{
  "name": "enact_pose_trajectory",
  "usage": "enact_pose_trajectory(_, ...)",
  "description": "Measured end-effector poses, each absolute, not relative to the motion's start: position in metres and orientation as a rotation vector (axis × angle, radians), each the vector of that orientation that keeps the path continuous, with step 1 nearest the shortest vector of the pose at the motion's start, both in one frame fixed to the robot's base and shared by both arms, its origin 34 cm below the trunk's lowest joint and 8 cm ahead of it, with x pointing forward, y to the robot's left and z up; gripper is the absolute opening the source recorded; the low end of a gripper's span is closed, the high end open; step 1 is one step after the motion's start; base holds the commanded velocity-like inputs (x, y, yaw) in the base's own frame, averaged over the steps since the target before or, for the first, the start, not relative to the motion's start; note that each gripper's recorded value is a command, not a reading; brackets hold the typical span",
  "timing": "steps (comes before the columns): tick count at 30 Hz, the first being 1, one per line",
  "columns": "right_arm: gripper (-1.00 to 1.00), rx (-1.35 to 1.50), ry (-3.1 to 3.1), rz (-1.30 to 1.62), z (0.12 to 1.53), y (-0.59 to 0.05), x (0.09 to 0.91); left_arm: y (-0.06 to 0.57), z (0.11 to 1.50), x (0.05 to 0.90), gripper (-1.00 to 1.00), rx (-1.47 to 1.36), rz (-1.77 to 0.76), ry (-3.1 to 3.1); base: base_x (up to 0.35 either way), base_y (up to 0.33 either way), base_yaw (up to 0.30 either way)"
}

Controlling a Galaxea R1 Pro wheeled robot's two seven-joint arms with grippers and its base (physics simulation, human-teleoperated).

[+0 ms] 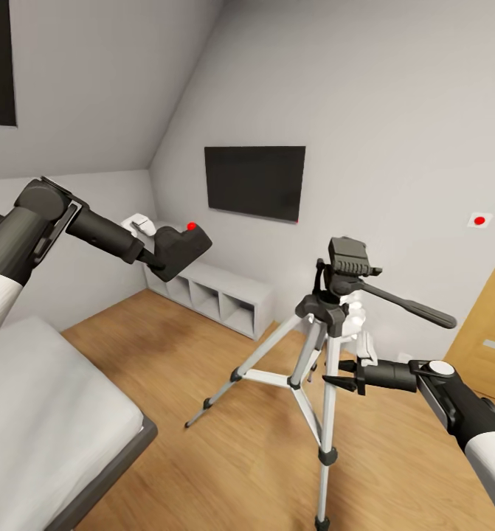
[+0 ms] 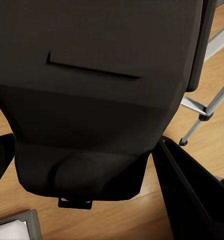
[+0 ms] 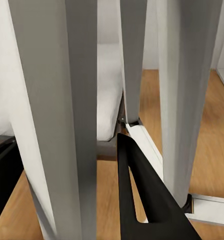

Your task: Attach the digital camera to the camera tripod in the bedroom.

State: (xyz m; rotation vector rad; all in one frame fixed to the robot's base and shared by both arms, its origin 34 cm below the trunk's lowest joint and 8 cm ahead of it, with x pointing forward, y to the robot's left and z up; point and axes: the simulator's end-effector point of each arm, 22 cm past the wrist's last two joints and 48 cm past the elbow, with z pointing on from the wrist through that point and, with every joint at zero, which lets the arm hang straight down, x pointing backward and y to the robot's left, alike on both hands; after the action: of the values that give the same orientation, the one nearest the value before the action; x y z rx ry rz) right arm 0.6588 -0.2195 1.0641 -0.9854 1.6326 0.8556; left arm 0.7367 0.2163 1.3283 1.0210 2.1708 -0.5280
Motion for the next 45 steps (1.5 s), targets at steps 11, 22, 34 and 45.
enact_pose_trajectory(11,-1.0,-0.997,1.629,0.857,1.063,-0.217,0.658,0.216,1.328,0.737,-1.0,1.021,-0.528,2.171,0.0,0.0,0.0)
enact_pose_trajectory(22,-1.0,-1.031,1.64,0.867,1.056,-0.21,0.652,0.216,1.328,0.737,-1.0,1.021,-0.528,2.171,0.0,0.0,0.0)
enact_pose_trajectory(34,-1.0,-1.035,1.639,0.866,1.055,-0.209,0.652,0.216,1.328,0.737,-1.0,1.021,-0.528,2.171,0.0,0.0,0.0)
enact_pose_trajectory(45,-1.0,-1.036,1.639,0.866,1.055,-0.209,0.652,0.216,1.328,0.737,-1.0,1.022,-0.527,2.172,0.0,0.0,0.0)
